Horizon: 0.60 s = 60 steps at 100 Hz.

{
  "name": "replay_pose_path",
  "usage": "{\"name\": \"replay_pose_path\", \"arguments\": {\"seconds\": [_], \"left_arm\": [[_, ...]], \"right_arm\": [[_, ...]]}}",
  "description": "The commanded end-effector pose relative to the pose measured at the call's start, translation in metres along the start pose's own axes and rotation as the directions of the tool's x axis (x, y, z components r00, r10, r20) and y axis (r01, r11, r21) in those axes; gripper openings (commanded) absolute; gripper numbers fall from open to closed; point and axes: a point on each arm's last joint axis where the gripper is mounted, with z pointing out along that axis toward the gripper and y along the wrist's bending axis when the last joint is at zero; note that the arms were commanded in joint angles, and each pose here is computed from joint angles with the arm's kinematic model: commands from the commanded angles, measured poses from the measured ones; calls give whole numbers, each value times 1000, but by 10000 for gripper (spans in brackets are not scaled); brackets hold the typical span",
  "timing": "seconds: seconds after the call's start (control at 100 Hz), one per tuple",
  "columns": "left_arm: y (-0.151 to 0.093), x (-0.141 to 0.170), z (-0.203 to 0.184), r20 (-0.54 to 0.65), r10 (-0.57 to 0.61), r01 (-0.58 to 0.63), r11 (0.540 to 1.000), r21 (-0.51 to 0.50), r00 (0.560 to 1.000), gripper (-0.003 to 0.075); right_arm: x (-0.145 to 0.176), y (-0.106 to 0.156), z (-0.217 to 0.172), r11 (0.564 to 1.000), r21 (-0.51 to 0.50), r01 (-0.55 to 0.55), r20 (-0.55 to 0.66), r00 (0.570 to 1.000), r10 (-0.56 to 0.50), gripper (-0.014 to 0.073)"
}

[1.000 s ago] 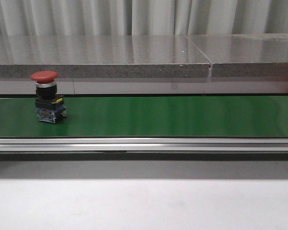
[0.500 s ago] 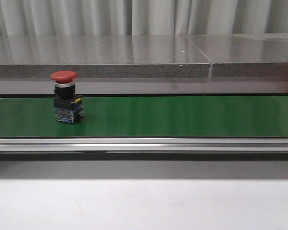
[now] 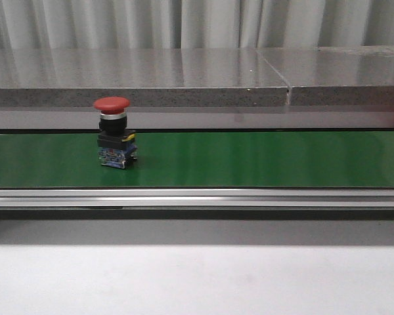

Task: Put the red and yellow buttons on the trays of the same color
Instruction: 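Set the yellow button on the green belt and release it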

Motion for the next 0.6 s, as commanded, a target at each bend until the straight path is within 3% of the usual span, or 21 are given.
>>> {"name": "replay_pose_path", "arguments": {"seconds": [0.0,0.08,0.36,0.59], "left_arm": [[-1,-14,-17,92,-20,18,1000,26,996,108],[-1,-13,-23,91,-21,19,1000,23,996,-20],[6,-12,-93,226,-40,30,998,48,973,-19],[5,0,-164,419,4,-48,994,96,908,-19]], "right_arm": [[-13,0,-2,1000,0,11,114,993,-11,-66],[-13,0,-2,1000,0,11,114,993,-11,-66],[-13,0,-2,1000,0,11,114,993,-11,-66],[-13,0,-2,1000,0,11,114,993,-11,-66]]}}
